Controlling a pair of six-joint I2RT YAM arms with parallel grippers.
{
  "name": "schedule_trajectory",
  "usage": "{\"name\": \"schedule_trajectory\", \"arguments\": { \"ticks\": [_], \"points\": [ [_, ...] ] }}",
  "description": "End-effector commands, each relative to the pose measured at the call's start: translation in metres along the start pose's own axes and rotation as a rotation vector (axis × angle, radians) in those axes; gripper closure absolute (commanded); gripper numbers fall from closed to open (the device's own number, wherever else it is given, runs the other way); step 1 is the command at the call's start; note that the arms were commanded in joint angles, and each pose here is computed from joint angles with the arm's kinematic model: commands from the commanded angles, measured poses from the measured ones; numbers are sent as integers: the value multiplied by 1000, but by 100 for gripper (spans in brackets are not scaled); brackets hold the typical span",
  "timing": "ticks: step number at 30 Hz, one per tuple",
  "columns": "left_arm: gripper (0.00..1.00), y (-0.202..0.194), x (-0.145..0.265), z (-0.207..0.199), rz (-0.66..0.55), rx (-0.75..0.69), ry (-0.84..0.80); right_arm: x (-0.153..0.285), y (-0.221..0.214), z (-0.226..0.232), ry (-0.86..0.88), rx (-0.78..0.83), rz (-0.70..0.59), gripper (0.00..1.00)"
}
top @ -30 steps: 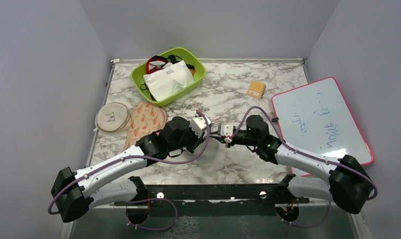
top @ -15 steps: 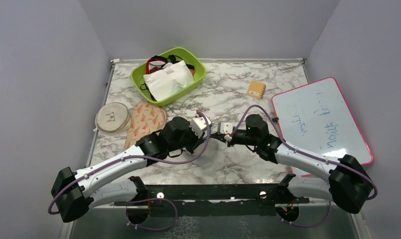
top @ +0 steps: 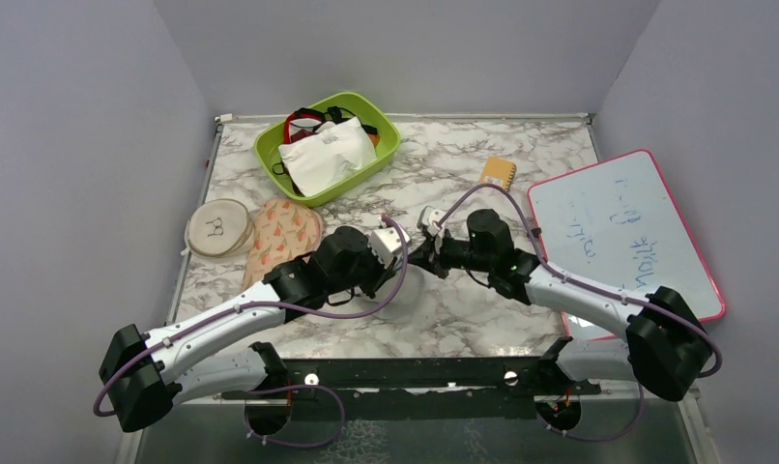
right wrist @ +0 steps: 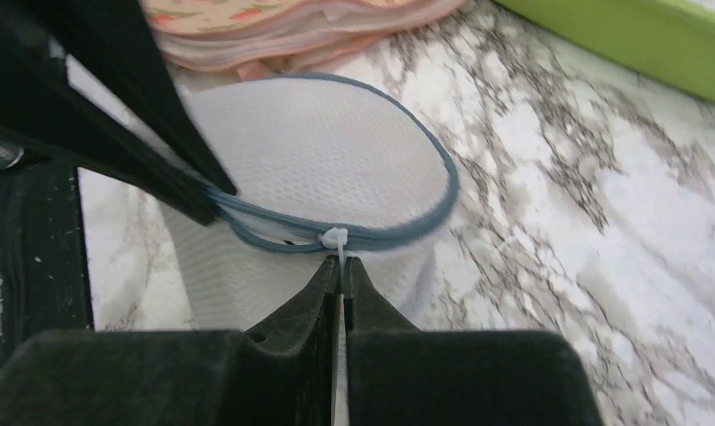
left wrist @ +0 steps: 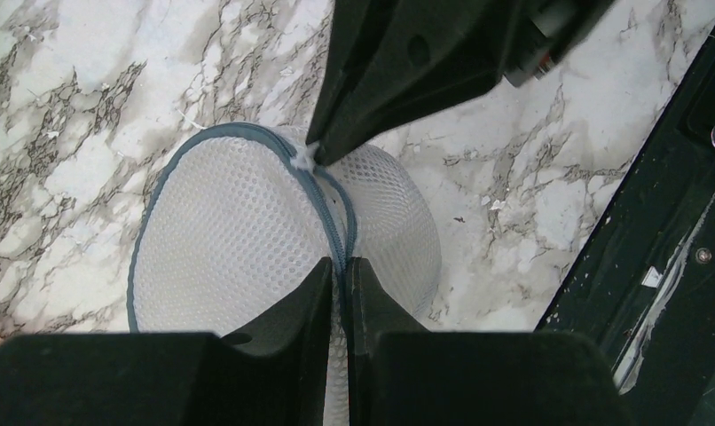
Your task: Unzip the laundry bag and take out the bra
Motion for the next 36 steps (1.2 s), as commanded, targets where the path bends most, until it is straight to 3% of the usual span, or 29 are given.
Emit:
{"name": "schedule_trajectory", "arguments": {
  "ticks": [1,9,12,13,16,19,21,25,29,36],
  "points": [
    [100,10,6,-5,-31,-15,-29,8,-11,-36,-106,-175,31,99],
    [100,9,8,-6,-21,-21,-35,3,-12,-49,-93,-239,42,99],
    [100,7,7,-5,9,-3,-31,4,-3,-33,21,-191,21,99],
    [95,7,7,-4,22,11,-24,5,1,-26,63,-173,2,99],
    [67,13,7,-5,36,65,-20,10,5,-14,120,-157,-23,99],
    [49,27,7,-5,18,126,-10,13,5,-9,139,-159,-27,99],
    [42,35,7,-5,7,162,-3,14,5,-5,161,-169,-22,99],
    [43,39,2,1,45,221,47,17,8,-4,158,-175,-30,99],
    [55,32,-7,5,85,289,96,20,10,-2,148,-183,-33,99],
    [61,26,-19,-2,113,355,72,28,10,2,145,-191,-33,99]
  ]
}}
Point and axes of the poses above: each gripper's point midway between its finger pads, its own x axis back along the fingers, its own z axis along the line the jaws close on, y = z × x, the point moved 2 cm from there along x, back along the fingers, and after that the axes turned 6 degrees about -x, right-handed, at the moved point
